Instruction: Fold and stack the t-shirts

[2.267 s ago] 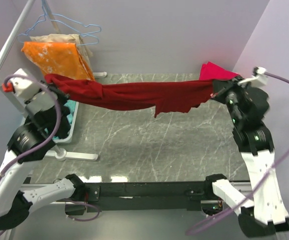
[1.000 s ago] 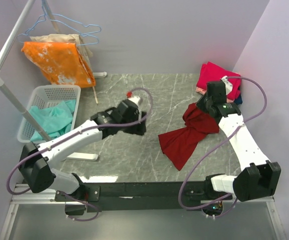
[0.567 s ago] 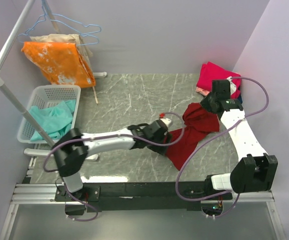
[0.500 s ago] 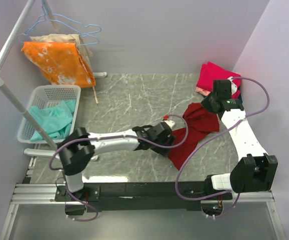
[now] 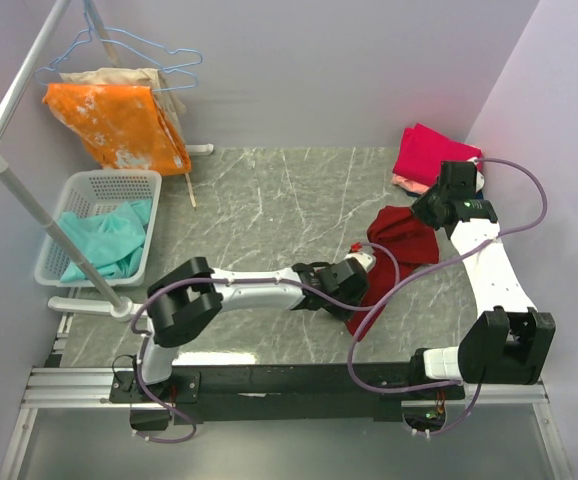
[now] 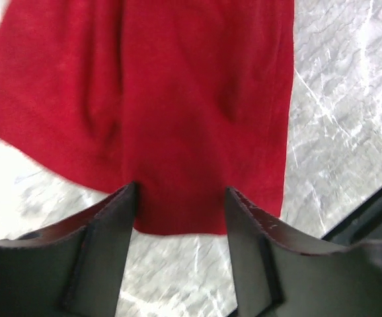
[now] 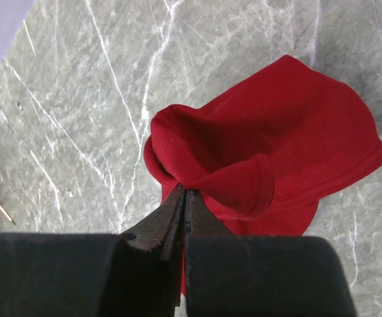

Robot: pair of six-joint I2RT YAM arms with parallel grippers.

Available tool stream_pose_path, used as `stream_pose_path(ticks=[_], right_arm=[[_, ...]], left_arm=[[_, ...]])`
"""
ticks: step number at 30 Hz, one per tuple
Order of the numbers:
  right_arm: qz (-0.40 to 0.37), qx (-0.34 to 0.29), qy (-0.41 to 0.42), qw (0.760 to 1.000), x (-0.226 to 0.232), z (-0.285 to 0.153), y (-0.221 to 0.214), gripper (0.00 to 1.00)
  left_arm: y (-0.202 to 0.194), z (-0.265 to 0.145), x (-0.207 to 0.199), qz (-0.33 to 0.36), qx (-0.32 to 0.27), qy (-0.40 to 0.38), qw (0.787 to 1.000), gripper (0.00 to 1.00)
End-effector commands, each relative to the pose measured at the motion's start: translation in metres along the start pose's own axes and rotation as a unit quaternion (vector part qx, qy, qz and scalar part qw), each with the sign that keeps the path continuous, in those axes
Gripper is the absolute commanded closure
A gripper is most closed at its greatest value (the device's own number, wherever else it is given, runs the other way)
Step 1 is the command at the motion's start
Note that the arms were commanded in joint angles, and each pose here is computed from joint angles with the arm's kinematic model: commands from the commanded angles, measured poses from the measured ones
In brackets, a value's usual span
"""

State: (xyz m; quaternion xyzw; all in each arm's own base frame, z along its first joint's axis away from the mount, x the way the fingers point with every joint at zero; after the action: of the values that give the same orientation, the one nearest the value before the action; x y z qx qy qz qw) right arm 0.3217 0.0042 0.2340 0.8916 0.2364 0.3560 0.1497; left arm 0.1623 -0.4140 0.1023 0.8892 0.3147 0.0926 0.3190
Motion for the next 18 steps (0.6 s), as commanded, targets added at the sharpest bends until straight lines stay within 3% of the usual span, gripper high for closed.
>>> stream_pose_path(ticks=[1, 2, 5, 6, 7, 11, 14, 18], right_arm=[[-0.003, -0.006, 0.02, 1.0, 0.002, -0.008, 0.005, 1.0], [-0.003, -0.004, 0.02, 1.0, 0.002, -0.007, 0.005, 1.0], [-0.003, -0.004, 0.02, 1.0, 0.003, -0.007, 0.006, 1.0], [-0.002, -0.003, 0.021, 1.0, 0.003, -0.007, 0.006, 1.0], [-0.002, -0.004, 0.021, 1.0, 0.003, -0.008, 0.006, 1.0], [-0.001, -0.016, 0.014, 1.0, 0.002, -0.009, 0.01, 1.0], [0.001, -0.024, 0.007, 1.0, -0.001, -0.009, 0.012, 1.0], [0.004, -0.022, -0.004, 1.0, -0.008, -0.005, 0.01, 1.0]], left_arm=[[0.007, 0.012, -0.005, 0.015, 0.002, 0.023, 1.0, 0.44], [0.005, 0.014, -0.003, 0.016, 0.006, 0.034, 0.999, 0.47], [0.0, 0.015, 0.003, 0.008, 0.02, 0.068, 0.997, 0.7], [0.002, 0.013, 0.01, 0.004, 0.014, 0.095, 0.995, 0.88], [0.003, 0.01, 0.014, 0.001, 0.013, 0.113, 0.993, 0.97], [0.0, -0.021, 0.043, -0.044, 0.008, 0.23, 0.972, 0.99], [0.011, -0.058, 0.065, -0.089, -0.028, 0.305, 0.948, 0.99], [0.012, -0.127, 0.1, -0.14, -0.057, 0.388, 0.909, 0.99]])
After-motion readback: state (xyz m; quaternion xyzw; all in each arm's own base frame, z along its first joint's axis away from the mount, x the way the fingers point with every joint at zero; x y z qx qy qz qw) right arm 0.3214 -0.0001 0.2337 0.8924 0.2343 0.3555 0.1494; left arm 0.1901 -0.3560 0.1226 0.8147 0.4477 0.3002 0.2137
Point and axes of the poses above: each gripper's point midway between its finger pads, its own z axis out along the fingers, its own x axis along the line the jaws close on, y = z × x, the point moved 6 cm from there along -z, back along the fingers, and after that the axes turned 15 degrees about z, right-handed, at the moved point
